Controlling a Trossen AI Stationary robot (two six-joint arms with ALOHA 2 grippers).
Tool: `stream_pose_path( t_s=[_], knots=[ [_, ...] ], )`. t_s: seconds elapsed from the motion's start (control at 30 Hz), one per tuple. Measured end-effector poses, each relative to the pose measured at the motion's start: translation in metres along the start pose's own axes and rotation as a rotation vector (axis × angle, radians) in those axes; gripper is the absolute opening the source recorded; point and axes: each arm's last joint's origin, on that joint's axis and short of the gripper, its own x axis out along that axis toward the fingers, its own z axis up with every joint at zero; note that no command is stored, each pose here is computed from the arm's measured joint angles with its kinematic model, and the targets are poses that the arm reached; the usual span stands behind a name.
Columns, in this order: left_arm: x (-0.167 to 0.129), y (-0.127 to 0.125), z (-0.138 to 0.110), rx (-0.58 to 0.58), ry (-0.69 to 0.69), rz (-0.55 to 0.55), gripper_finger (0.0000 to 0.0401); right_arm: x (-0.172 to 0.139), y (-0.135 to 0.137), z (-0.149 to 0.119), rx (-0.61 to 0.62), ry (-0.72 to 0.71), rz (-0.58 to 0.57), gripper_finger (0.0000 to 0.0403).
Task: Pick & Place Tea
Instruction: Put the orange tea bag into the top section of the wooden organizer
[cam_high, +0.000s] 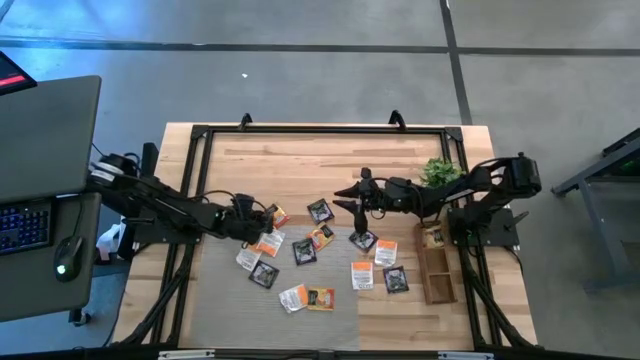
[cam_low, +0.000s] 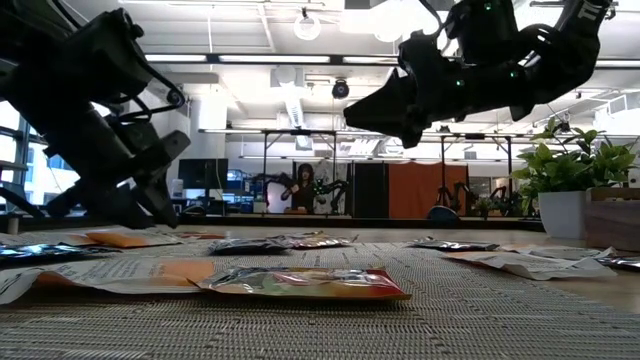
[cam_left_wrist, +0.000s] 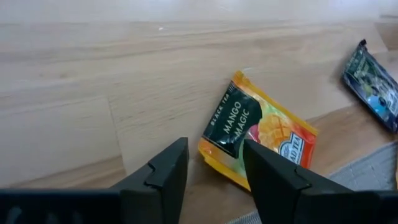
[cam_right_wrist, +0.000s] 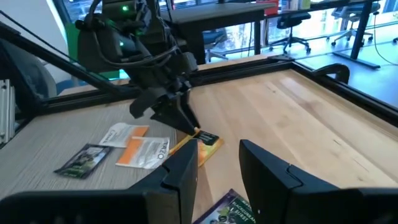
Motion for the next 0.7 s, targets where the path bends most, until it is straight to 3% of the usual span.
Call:
stream_pose_path(
  t_s=[0.23, 0.43, 0.7],
  knots=[
    [0.005, -0.001, -0.002, 0.007, -0.028, 0.004, 0.0099, 0.000, 0.000, -0.001, 0.000, 0.012, 0.000, 0.0114],
    [0.005, 0.000, -0.003, 0.021, -0.025, 0.009, 0.0014, 0.000, 0.000, -0.001, 0.000, 0.013, 0.000, 0.0114],
    [0.002, -0.013, -0.001, 0.121, 0.018, -0.034, 0.0003, 0.000, 0.002, -0.002, -0.024, 0.022, 0.064, 0.0114]
  ],
)
